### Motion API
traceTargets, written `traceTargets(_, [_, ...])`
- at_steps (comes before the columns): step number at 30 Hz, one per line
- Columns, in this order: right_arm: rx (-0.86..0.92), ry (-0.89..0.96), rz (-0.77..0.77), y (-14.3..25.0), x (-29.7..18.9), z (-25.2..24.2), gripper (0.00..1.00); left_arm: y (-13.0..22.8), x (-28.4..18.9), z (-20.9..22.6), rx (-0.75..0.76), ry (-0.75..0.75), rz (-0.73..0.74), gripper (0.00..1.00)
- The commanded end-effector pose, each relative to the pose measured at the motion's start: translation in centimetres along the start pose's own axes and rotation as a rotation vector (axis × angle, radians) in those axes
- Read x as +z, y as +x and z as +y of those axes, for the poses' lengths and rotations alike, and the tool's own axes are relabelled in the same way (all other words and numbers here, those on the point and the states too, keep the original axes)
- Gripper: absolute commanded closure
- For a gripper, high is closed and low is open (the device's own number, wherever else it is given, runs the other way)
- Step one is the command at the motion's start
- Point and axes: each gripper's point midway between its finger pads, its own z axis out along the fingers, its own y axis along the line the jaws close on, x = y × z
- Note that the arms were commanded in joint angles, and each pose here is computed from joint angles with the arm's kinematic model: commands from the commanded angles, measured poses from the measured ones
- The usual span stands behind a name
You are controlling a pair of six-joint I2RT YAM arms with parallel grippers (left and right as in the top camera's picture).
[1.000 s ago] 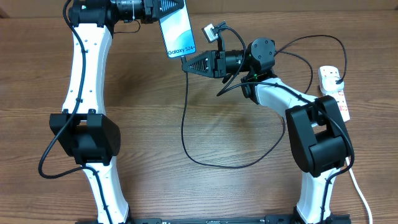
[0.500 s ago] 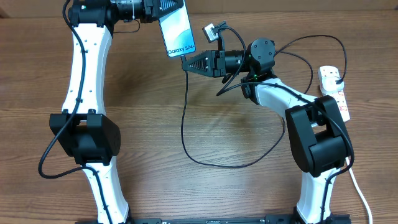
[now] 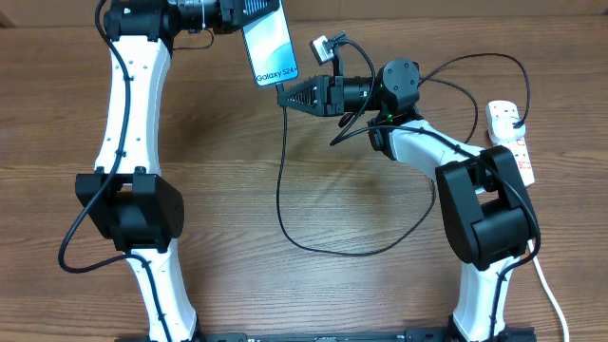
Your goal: Plug charger to phone and switch on socket
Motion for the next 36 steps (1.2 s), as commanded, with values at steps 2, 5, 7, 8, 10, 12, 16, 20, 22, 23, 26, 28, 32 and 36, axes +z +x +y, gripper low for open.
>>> traceTargets(2, [-0.012, 0.046, -0.24, -4.7, -1.1, -0.2, 0.96, 1.3, 1.0, -2.5, -0.013, 0.086, 0.059, 0.96])
traceTargets(5, [-0.012, 0.045, -0.235, -4.6, -1.1, -0.2, 0.96, 1.3, 1.0, -2.5, -0.013, 0.087, 0.06, 0.96])
traceTargets(7, [-0.011, 0.044, -0.226, -4.5, -1.1, -0.2, 0.89, 1.3, 1.0, -2.5, -0.013, 0.086, 0.059, 0.96])
traceTargets(8, [-0.012, 0.043, -0.221, -4.4, -1.0, -0.2, 0.82, 1.3, 1.0, -2.5, -0.013, 0.086, 0.059, 0.96])
traceTargets(10, [-0.012, 0.041, -0.213, -4.2, -1.0, -0.2, 0.53, 1.3, 1.0, -2.5, -0.013, 0.086, 0.059, 0.96])
traceTargets(12, [-0.011, 0.04, -0.208, -4.2, -1.0, -0.2, 0.0, 1.3, 1.0, -2.5, -0.013, 0.085, 0.059, 0.95])
traceTargets(16, [-0.011, 0.036, -0.186, -3.8, -0.9, -0.1, 0.0, 1.0, 0.8, -2.0, -0.015, 0.061, 0.045, 0.96])
traceTargets(20, [-0.011, 0.031, -0.163, -3.4, -0.8, 0.0, 0.0, 0.5, 0.2, -1.1, -0.022, 0.024, 0.021, 0.96])
traceTargets(22, [-0.01, 0.03, -0.153, -3.2, -0.8, 0.0, 0.0, 0.3, -0.3, -0.8, -0.027, 0.018, 0.013, 0.96])
traceTargets(23, [-0.006, 0.032, -0.151, -3.2, -0.9, -0.1, 0.0, 0.2, -0.6, -0.6, -0.031, 0.014, 0.008, 0.96])
traceTargets(26, [0.02, 0.047, -0.156, -3.3, -1.3, -0.6, 0.0, 0.1, -1.4, -0.1, -0.056, 0.001, 0.0, 0.96])
traceTargets(28, [0.038, 0.061, -0.16, -3.4, -1.6, -1.1, 0.0, 0.0, -2.0, 0.4, -0.073, -0.008, -0.008, 0.96])
traceTargets(32, [0.076, 0.096, -0.171, -3.6, -2.5, -2.3, 0.0, -0.5, -3.7, 1.4, -0.108, -0.029, -0.034, 0.95])
traceTargets(36, [0.149, 0.173, -0.169, -3.1, -3.7, -5.0, 0.0, -0.6, -4.9, 2.1, -0.138, -0.05, -0.049, 0.96])
